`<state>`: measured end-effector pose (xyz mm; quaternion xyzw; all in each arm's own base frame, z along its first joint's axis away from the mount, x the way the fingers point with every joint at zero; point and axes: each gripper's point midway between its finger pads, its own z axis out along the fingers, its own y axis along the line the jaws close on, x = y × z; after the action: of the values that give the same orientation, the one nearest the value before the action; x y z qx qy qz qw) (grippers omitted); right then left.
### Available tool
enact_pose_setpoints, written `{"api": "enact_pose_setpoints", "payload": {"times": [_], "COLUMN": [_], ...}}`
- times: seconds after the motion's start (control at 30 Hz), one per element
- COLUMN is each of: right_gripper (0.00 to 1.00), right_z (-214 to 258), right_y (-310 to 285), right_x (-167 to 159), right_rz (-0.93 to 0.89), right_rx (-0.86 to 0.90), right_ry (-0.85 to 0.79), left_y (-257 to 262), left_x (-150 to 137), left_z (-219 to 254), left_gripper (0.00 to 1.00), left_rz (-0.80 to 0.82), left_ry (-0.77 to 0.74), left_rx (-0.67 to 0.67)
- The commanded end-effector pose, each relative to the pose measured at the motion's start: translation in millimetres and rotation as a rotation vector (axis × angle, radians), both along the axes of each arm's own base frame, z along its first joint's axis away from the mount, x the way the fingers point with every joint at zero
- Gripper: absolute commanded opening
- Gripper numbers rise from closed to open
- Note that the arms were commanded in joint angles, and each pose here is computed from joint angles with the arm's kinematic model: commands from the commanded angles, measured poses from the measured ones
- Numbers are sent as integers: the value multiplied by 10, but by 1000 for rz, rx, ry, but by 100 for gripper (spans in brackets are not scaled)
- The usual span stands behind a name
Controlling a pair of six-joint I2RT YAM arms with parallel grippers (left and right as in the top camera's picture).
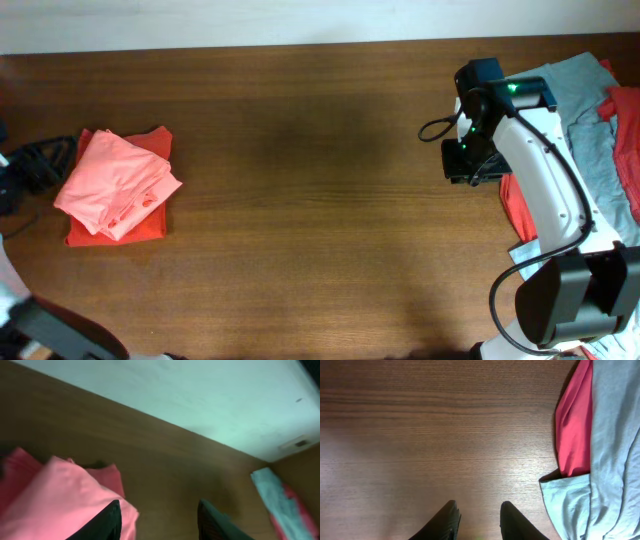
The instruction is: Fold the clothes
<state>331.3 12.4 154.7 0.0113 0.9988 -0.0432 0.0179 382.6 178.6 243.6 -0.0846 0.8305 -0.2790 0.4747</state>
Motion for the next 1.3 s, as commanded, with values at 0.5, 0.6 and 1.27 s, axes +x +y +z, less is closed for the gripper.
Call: {"api": "enact_pose_setpoints", "payload": {"times": [0.5,0.6,1.27], "right_gripper": [34,37,37], "right_z": [102,102,102], "right_y": [-37,-36,-35], "right_x": [22,24,21], "right_rz": [-10,-11,-11], "right_rx": [-7,-7,-6], "right_ry": [-35,-36,-34], "left_y": [488,462,384], "left_x": [-669,-845,-868], "left_z": [-1224,-1273,-1812], "left_gripper": [48,48,50], "left_rz": [658,718,712], "left_ry": [868,952,970], "left_rx": [255,239,190]}}
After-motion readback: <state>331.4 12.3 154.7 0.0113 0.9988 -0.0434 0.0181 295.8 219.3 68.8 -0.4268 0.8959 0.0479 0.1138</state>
